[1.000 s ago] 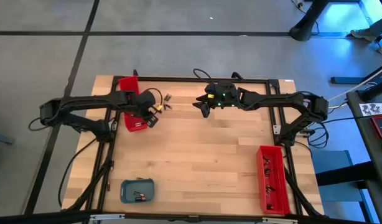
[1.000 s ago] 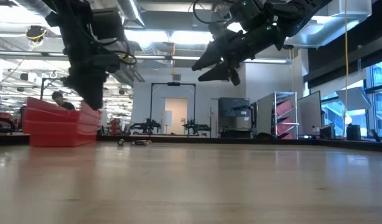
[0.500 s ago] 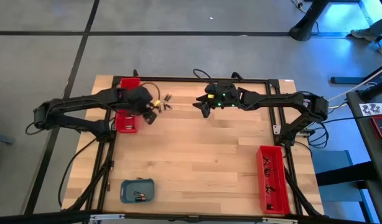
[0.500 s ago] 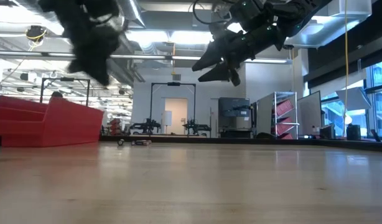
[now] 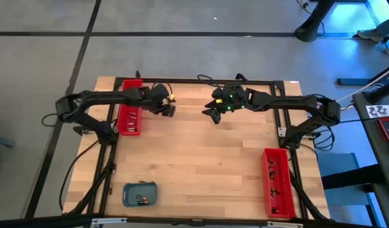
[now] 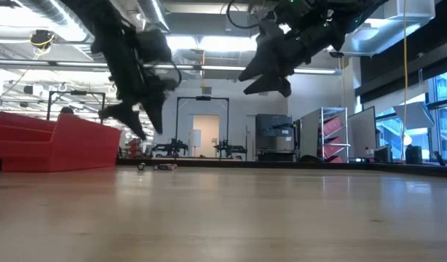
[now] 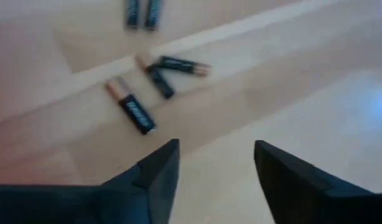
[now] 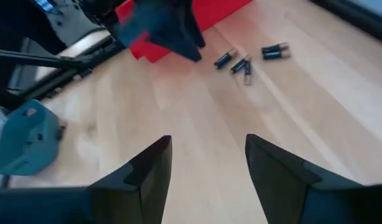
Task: Sort batteries
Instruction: Put the large black battery into the blue bin
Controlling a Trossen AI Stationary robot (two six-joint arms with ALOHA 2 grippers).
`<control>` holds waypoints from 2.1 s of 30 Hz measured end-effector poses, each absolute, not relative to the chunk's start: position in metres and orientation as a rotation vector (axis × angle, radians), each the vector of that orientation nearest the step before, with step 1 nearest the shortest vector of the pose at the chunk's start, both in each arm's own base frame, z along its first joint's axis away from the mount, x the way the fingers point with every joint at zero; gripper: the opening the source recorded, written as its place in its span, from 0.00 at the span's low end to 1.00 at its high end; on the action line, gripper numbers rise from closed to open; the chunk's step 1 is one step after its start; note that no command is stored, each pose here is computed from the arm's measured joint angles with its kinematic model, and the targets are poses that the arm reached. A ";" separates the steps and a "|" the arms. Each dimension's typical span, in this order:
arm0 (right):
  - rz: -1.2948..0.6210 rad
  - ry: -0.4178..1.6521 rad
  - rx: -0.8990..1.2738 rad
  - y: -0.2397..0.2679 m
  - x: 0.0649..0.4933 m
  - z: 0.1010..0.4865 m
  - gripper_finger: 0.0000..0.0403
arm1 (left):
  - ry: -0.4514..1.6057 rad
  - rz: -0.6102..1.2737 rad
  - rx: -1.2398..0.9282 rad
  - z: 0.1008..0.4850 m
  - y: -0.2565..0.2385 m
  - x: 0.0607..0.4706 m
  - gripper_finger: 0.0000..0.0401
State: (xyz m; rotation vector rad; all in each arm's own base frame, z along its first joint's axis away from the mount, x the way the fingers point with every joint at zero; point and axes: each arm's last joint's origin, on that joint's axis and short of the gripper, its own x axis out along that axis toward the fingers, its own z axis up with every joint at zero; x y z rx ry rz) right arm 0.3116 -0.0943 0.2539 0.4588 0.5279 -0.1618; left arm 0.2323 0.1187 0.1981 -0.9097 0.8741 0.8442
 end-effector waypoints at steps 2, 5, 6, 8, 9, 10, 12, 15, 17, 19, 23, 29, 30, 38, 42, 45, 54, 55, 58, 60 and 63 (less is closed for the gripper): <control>-0.165 0.533 0.451 -0.094 0.311 0.254 0.51 | 0.887 0.892 -0.953 0.189 0.126 0.233 0.54; -0.166 0.536 0.446 -0.094 0.311 0.253 0.51 | 0.918 0.957 -1.001 0.177 0.132 0.233 0.57; -0.164 0.538 0.437 -0.094 0.311 0.253 0.51 | 0.926 0.989 -1.011 0.174 0.133 0.232 0.57; -0.161 0.541 0.426 -0.094 0.311 0.253 0.51 | 0.909 1.064 -1.004 0.171 0.134 0.232 0.57; -0.159 0.541 0.421 -0.094 0.311 0.253 0.51 | 0.895 1.111 -0.989 0.170 0.133 0.232 0.56; -0.157 0.542 0.412 -0.094 0.311 0.253 0.51 | 0.874 1.156 -0.969 0.168 0.132 0.233 0.56; -0.151 0.558 0.390 -0.094 0.310 0.252 0.51 | 0.835 1.225 -0.932 0.165 0.128 0.235 0.55; -0.146 0.588 0.370 -0.094 0.309 0.249 0.51 | 0.765 1.284 -0.900 0.161 0.122 0.240 0.54; -0.144 0.609 0.362 -0.093 0.308 0.248 0.51 | 0.737 1.327 -0.890 0.155 0.117 0.242 0.54; -0.138 0.619 0.345 -0.093 0.307 0.247 0.51 | 0.713 1.353 -0.896 0.150 0.115 0.245 0.54; -0.132 0.637 0.327 -0.093 0.306 0.246 0.51 | 0.745 1.378 -0.898 0.134 0.114 0.249 0.54; -0.131 0.643 0.325 -0.093 0.306 0.245 0.51 | 0.766 1.414 -0.887 0.123 0.112 0.251 0.53; -0.131 0.643 0.325 -0.093 0.306 0.245 0.51 | 0.769 1.413 -0.884 0.123 0.112 0.251 0.52; -0.132 0.649 0.327 -0.093 0.306 0.245 0.51 | 0.811 1.413 -0.870 0.122 0.111 0.249 0.33; -0.132 0.648 0.327 -0.093 0.306 0.245 0.51 | 0.822 1.408 -0.867 0.122 0.110 0.249 0.19; -0.134 0.648 0.333 -0.093 0.306 0.245 0.51 | 0.825 1.404 -0.872 0.122 0.110 0.248 0.10; -0.138 0.606 0.335 -0.088 0.291 0.266 0.51 | 0.814 1.222 -0.830 0.156 0.107 0.251 0.09; -0.144 0.594 0.330 -0.087 0.289 0.269 0.51 | 0.795 1.201 -0.810 0.163 0.106 0.252 0.09; -0.160 0.567 0.318 -0.087 0.285 0.276 0.51 | 0.774 1.112 -0.733 0.185 0.103 0.254 0.09; -0.164 0.561 0.315 -0.087 0.284 0.278 0.51 | 0.752 1.016 -0.687 0.204 0.099 0.257 0.09; -0.167 0.558 0.319 -0.086 0.284 0.279 0.51 | 0.730 0.864 -0.608 0.232 0.089 0.259 0.09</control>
